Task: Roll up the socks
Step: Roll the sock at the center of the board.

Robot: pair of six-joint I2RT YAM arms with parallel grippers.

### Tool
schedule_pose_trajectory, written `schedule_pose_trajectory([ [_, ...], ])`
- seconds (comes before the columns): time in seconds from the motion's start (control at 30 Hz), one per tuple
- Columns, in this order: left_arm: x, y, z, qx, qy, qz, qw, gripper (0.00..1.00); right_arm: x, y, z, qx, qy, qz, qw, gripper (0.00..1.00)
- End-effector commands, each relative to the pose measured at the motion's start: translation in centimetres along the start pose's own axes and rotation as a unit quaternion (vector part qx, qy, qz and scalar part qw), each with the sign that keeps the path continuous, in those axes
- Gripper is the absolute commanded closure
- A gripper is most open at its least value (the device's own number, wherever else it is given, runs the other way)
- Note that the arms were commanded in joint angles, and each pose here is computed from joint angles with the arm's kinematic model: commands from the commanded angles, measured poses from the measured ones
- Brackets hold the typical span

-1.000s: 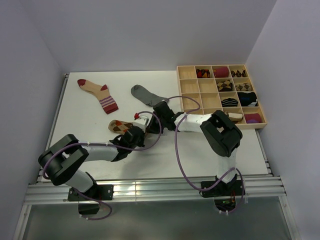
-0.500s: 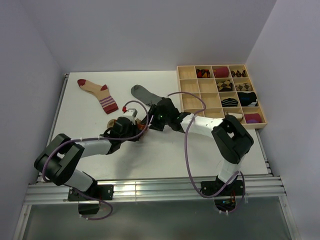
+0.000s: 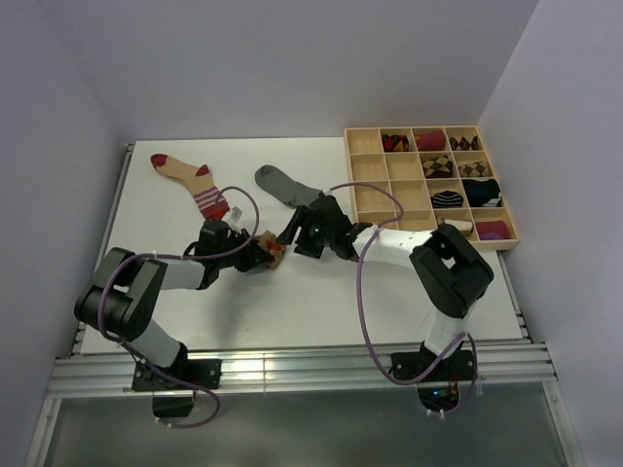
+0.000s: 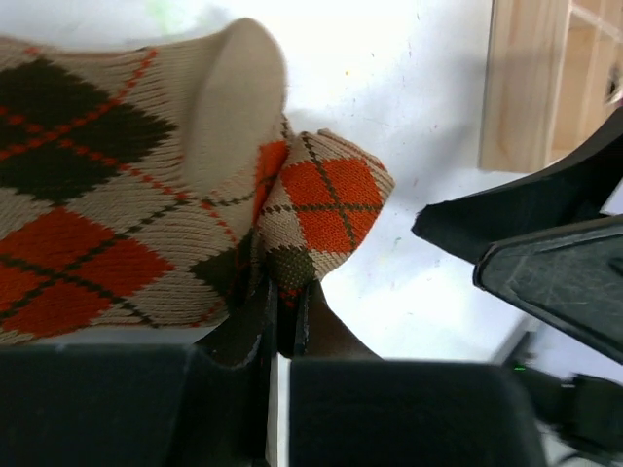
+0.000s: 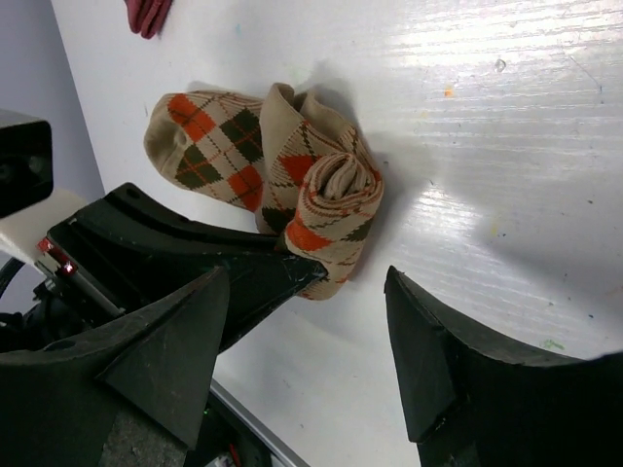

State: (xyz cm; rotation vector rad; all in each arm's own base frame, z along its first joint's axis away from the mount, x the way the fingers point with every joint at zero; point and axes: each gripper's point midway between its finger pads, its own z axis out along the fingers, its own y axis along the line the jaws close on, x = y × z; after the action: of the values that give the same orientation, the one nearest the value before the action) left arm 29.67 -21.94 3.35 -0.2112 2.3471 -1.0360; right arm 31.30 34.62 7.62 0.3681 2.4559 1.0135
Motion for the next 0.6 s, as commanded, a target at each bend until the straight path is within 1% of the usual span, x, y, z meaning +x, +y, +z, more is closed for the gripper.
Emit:
schedule_pose_trajectory([
  [0.0,2.2,1.4,-0.5,-0.005,0.045,-0.085,0.995,0.99,-0.7,-0.2,0.8,-0.004,-0.014,0.001,1.000,0.27],
  [0.13,1.9,2.3,-0.5,-0.013,0.052,-0.114,0.992,0.99,-0.2,-0.7,1.7,-0.001,-0.004,0.004,1.000,0.29],
  [0.57,2.5,3.3,0.1,-0.023,0.079,-0.142,0.986,0.97,0.6,-2.3,4.6,0.009,0.012,0.004,1.000,0.35],
])
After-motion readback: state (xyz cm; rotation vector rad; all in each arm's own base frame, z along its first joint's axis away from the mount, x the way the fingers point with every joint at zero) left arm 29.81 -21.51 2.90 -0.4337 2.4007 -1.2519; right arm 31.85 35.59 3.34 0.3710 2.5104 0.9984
